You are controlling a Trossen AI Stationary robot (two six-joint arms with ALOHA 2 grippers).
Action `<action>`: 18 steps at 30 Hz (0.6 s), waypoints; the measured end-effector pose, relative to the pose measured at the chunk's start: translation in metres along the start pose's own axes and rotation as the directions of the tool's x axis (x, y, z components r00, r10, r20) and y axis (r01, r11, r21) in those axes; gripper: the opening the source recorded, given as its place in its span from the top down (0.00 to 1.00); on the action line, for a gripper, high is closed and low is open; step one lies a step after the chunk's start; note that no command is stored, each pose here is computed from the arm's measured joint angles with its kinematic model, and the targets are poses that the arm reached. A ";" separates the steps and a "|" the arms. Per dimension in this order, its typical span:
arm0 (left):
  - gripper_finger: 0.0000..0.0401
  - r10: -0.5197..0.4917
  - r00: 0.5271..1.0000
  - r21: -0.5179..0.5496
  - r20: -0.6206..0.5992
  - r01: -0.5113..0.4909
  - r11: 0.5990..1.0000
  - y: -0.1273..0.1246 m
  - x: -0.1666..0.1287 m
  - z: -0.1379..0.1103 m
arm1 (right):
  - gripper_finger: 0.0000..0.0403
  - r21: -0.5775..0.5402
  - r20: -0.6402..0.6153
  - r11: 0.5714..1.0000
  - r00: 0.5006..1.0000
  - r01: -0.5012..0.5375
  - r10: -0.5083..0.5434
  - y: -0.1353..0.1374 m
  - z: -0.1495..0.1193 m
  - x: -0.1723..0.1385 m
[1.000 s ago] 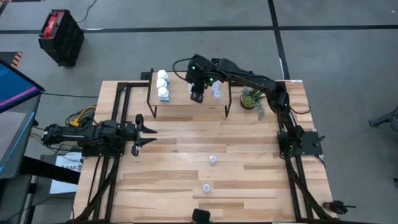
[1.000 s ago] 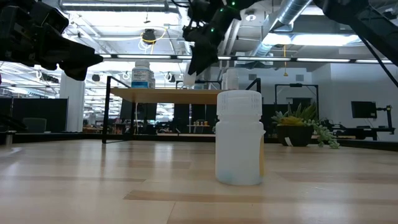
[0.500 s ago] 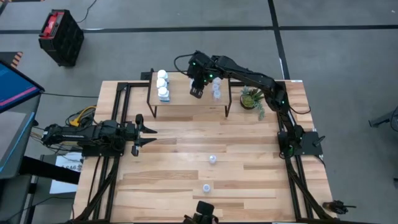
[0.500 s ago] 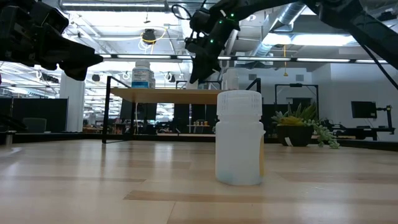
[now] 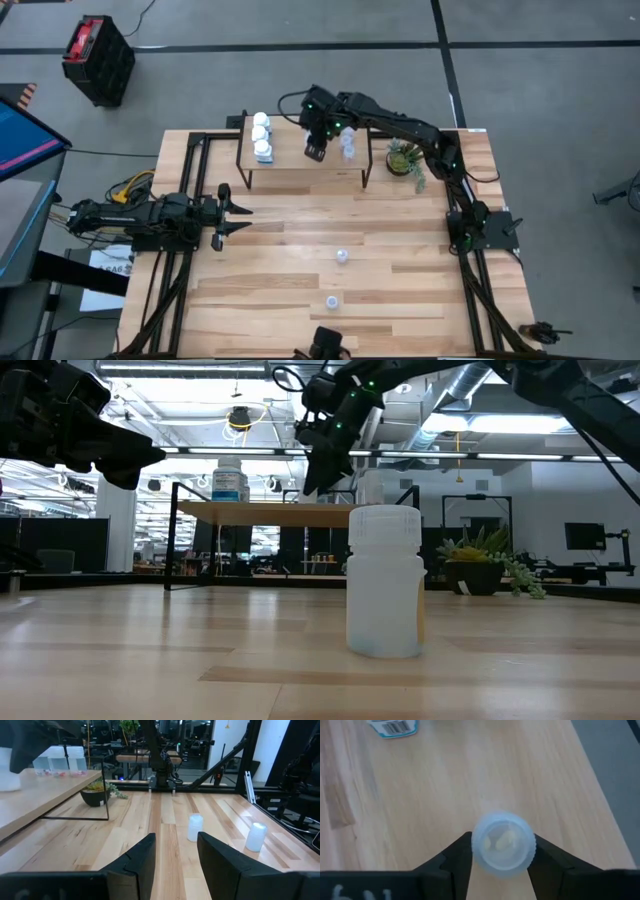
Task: Pick and place medicine bottles onto shelf by color
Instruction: Put the transparent pill bottle on the shelf, then put the transparent pill bottle on the shelf aligned with the other transparent pill bottle
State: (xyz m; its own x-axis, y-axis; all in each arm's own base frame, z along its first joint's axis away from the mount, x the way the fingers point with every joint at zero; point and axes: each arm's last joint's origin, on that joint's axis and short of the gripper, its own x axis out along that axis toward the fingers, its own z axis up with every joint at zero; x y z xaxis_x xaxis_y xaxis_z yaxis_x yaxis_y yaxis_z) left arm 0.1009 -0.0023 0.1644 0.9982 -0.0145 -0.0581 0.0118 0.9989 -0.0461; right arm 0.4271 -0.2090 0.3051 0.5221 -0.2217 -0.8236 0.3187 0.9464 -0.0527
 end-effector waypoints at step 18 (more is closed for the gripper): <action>0.67 0.000 1.000 0.000 0.000 0.000 1.000 0.000 0.000 0.000 | 0.38 0.036 0.073 0.999 0.997 0.017 -0.019 -0.002 0.013 -0.021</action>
State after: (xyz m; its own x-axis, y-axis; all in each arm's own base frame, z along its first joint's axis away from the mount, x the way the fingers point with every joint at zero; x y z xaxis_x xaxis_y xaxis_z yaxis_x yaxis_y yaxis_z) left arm 0.1009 -0.0023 0.1644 0.9982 -0.0148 -0.0585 0.0121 0.9988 -0.0466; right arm 0.4253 -0.2095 0.3295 0.5725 -0.2567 -0.7787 0.3557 0.9335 -0.0462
